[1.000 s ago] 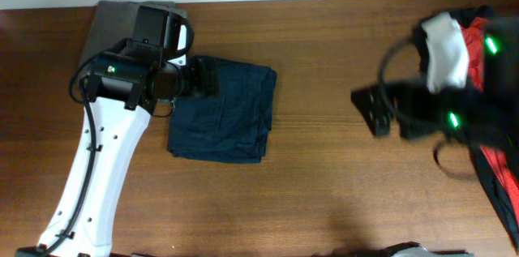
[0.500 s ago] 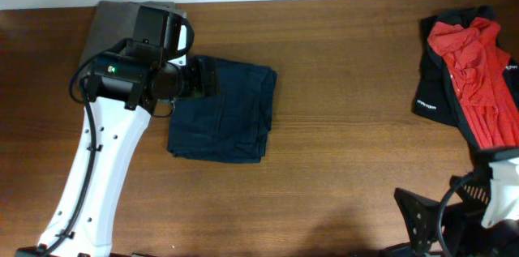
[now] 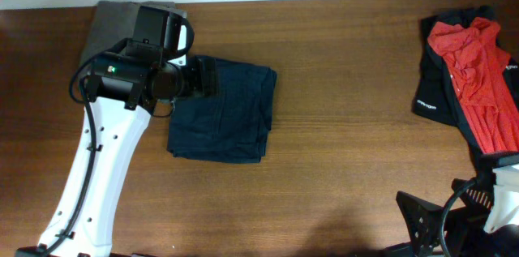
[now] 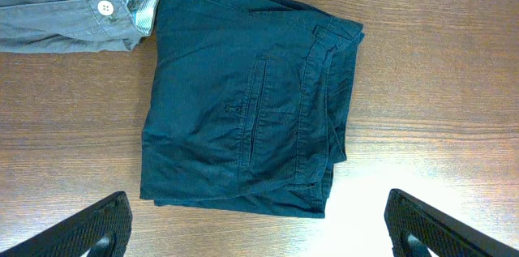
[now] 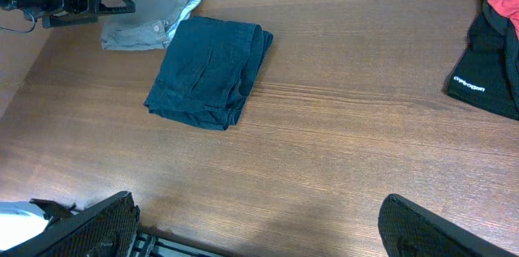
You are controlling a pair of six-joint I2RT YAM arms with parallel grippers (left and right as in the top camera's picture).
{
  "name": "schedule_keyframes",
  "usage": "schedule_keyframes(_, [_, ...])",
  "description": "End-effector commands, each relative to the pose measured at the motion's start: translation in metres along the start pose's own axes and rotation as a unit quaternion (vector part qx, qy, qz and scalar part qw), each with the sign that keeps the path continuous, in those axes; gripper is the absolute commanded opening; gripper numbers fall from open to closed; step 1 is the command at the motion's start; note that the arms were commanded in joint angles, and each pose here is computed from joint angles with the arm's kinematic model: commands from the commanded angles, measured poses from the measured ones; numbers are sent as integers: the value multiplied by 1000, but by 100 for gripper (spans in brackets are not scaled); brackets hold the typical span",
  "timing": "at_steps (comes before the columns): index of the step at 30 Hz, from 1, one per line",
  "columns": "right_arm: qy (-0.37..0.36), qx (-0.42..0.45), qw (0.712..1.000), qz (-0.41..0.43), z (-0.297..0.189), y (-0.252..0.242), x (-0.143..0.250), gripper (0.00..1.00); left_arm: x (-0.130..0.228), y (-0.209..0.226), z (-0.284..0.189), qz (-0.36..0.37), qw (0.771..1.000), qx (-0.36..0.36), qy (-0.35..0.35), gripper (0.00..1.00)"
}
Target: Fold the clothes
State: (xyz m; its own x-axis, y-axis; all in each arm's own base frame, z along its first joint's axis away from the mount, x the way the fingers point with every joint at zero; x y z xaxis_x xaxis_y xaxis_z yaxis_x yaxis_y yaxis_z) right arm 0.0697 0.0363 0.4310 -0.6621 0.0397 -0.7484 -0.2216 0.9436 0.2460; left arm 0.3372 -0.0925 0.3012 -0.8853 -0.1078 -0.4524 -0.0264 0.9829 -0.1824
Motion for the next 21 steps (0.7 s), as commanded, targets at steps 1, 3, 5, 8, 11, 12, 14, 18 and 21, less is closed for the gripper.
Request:
schedule_keyframes(1, [1, 12, 1000, -2, 0, -3, 2, 99, -1, 0, -4, 3, 1000, 1, -7, 99])
schedule_keyframes(3, [2, 21, 1000, -2, 1, -6, 2, 99, -1, 0, -4, 3, 1000, 1, -7, 99])
schedule_keyframes(5, [6, 44, 999, 0, 5, -12, 2, 99, -1, 0, -4, 3, 1000, 1, -7, 99])
schedule_keyframes(8, [-8, 83, 996, 12, 9, -22, 4, 99, -1, 0, -4, 3, 1000, 1, -7, 99])
schedule_keyframes(11, [-36, 115, 992, 24, 12, -32, 12, 99, -1, 0, -4, 3, 1000, 1, -7, 99])
schedule_keyframes(12, [-46, 122, 991, 27, 14, -35, 16, 99, -1, 0, -4, 3, 1000, 1, -7, 99])
schedule_keyframes(14, [-66, 132, 988, 36, 19, -40, 27, 99, -1, 0, -4, 3, 1000, 1, -7, 99])
schedule_keyframes(18, [-94, 136, 986, 36, 36, -48, 46, 99, -1, 0, -4, 3, 1000, 1, -7, 99])
schedule_keyframes(21, [-106, 124, 986, 33, 53, -51, 56, 99, -1, 0, -4, 3, 1000, 1, -7, 99])
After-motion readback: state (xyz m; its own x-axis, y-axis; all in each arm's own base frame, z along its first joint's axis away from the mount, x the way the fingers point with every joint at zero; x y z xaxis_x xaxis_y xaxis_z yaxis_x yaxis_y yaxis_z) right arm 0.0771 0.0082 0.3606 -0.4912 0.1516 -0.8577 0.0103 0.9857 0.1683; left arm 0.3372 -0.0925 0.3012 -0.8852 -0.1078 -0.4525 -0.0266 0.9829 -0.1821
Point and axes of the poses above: each gripper's point midway between its finger pads, its own z axis out along the fingers, its own y axis along the line the jaws close on, x = y × z, the point moved 5 cm from there along -z, back along the fingers, and after that the axes turned 2 degrees about -z, right-handed, at the moved point
